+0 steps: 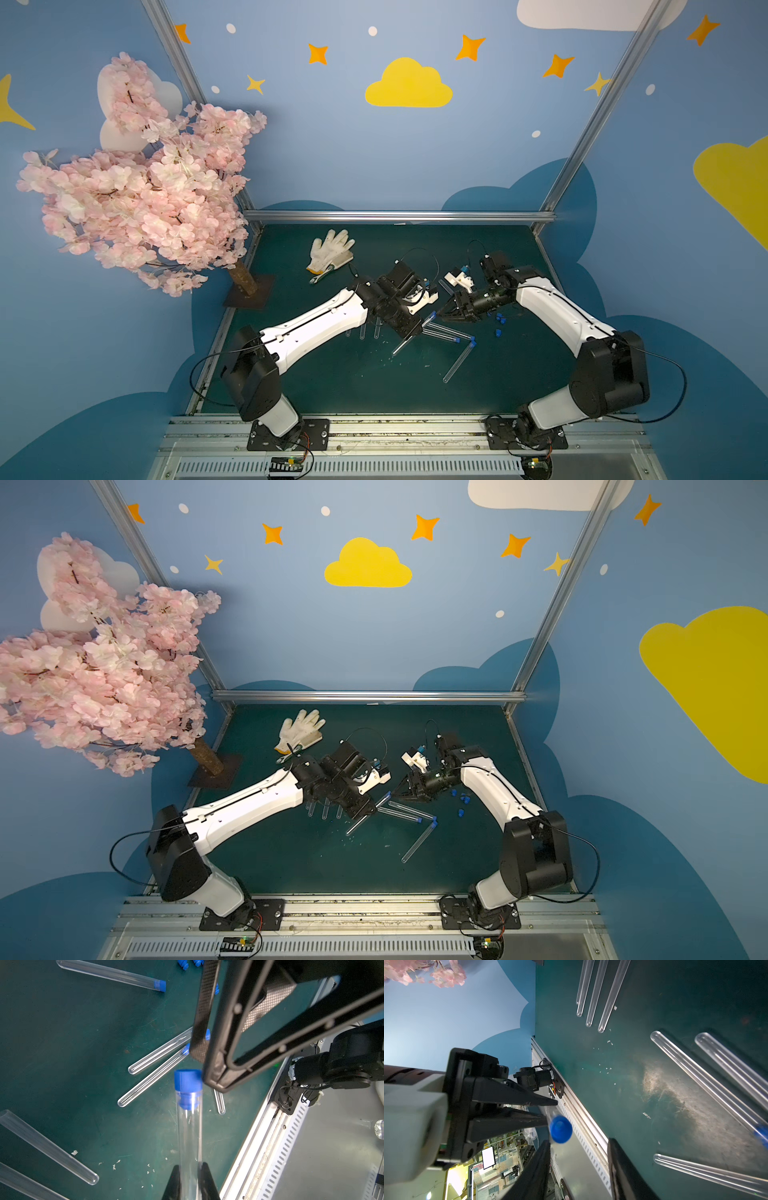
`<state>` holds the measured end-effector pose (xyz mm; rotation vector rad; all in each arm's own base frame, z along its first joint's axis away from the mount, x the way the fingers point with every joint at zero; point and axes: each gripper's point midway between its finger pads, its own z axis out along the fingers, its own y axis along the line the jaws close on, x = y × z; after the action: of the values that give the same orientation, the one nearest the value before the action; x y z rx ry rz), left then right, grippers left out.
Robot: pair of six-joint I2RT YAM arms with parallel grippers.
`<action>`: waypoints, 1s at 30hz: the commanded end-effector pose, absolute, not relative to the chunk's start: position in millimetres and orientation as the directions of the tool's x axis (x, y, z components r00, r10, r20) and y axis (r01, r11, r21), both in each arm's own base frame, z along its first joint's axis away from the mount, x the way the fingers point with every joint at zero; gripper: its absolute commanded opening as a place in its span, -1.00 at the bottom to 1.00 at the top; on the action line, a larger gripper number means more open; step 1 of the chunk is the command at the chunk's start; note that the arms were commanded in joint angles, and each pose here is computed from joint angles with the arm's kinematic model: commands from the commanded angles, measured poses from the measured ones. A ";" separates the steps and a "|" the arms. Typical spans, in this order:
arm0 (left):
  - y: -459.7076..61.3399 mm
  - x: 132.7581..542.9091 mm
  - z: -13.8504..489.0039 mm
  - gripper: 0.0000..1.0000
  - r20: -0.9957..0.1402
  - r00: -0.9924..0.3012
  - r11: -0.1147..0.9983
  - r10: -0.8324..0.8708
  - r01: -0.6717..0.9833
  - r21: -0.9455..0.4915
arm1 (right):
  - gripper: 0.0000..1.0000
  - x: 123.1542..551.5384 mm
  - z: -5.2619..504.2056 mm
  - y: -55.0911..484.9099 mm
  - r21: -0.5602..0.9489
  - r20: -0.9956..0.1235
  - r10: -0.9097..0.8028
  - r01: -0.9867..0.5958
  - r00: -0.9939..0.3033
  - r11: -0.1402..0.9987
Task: Remove stoppers from test tubes
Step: Open the stopper on the test tube.
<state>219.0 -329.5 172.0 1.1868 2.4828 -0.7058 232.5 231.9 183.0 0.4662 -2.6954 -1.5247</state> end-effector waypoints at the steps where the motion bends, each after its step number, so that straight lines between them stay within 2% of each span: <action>1: -330.6 211.8 178.2 -0.79 -0.471 -0.614 0.523 0.633 0.788 -0.324 | -0.17 236.8 199.1 241.5 0.851 -0.186 -0.277 -0.295 -0.943 0.434; 9: -332.7 212.1 179.1 -0.79 -0.474 -0.612 0.521 0.633 0.790 -0.323 | -0.51 232.2 195.7 246.2 0.860 -0.172 -0.294 -0.288 -0.940 0.421; 21: -333.6 212.8 180.7 -0.79 -0.478 -0.609 0.519 0.633 0.792 -0.321 | -0.46 231.2 193.4 249.0 0.865 -0.159 -0.302 -0.280 -0.940 0.415; 30: -332.9 212.4 182.5 -0.79 -0.480 -0.607 0.518 0.633 0.794 -0.319 | -0.51 232.2 194.0 250.1 0.869 -0.161 -0.298 -0.278 -0.941 0.410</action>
<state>215.9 -332.2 171.9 1.1824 2.4876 -0.7206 231.5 245.2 189.5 0.5153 -2.6424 -1.5813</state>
